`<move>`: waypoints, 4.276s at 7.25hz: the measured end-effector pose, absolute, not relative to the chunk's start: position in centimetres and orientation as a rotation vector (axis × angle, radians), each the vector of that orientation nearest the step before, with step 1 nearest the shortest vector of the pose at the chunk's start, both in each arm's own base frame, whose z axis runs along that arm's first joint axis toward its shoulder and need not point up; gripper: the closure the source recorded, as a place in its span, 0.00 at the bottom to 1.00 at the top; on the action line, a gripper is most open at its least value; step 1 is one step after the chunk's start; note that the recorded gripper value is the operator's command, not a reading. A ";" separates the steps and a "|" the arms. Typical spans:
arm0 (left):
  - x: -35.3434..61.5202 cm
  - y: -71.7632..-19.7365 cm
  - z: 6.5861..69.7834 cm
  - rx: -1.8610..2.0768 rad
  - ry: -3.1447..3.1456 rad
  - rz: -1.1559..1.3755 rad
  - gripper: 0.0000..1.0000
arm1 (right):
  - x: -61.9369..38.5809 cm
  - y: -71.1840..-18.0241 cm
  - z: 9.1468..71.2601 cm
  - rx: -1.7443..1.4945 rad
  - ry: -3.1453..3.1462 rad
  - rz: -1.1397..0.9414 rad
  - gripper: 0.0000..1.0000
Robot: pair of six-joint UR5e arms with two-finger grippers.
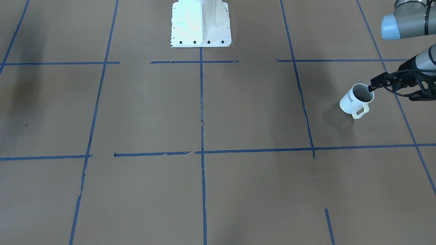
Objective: Left arm hands cup to right arm to dump lemon
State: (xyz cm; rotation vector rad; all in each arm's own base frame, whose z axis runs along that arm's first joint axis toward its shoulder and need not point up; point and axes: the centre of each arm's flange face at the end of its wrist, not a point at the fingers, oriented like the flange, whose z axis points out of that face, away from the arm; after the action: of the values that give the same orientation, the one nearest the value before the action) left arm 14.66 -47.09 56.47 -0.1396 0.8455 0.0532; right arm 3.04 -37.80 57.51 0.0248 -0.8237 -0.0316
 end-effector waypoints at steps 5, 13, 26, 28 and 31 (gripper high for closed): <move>17.0 -46.8 58.8 -0.153 0.846 0.088 0.56 | 2.9 -37.9 57.4 0.026 -0.825 -0.036 0.00; 18.6 -48.7 43.5 -0.075 0.917 -0.001 1.00 | -5.4 -41.8 51.2 0.249 -0.881 -0.177 0.00; 36.7 -51.1 10.3 -0.264 0.935 -0.292 1.00 | -49.9 -25.9 18.3 1.193 -0.908 0.177 0.00; 38.2 -49.2 8.8 -0.299 0.945 -0.297 1.00 | -51.1 -25.4 17.5 1.219 -0.886 0.191 0.01; 40.4 -46.9 8.4 -0.325 0.943 -0.257 1.00 | -52.1 -25.2 17.9 1.244 -0.839 0.182 0.01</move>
State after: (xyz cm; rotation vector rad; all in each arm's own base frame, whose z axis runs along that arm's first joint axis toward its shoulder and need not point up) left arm 40.40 -46.88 8.37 -0.3254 0.9428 -0.2571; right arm -52.06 -25.16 17.89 1.2443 -0.8389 0.1822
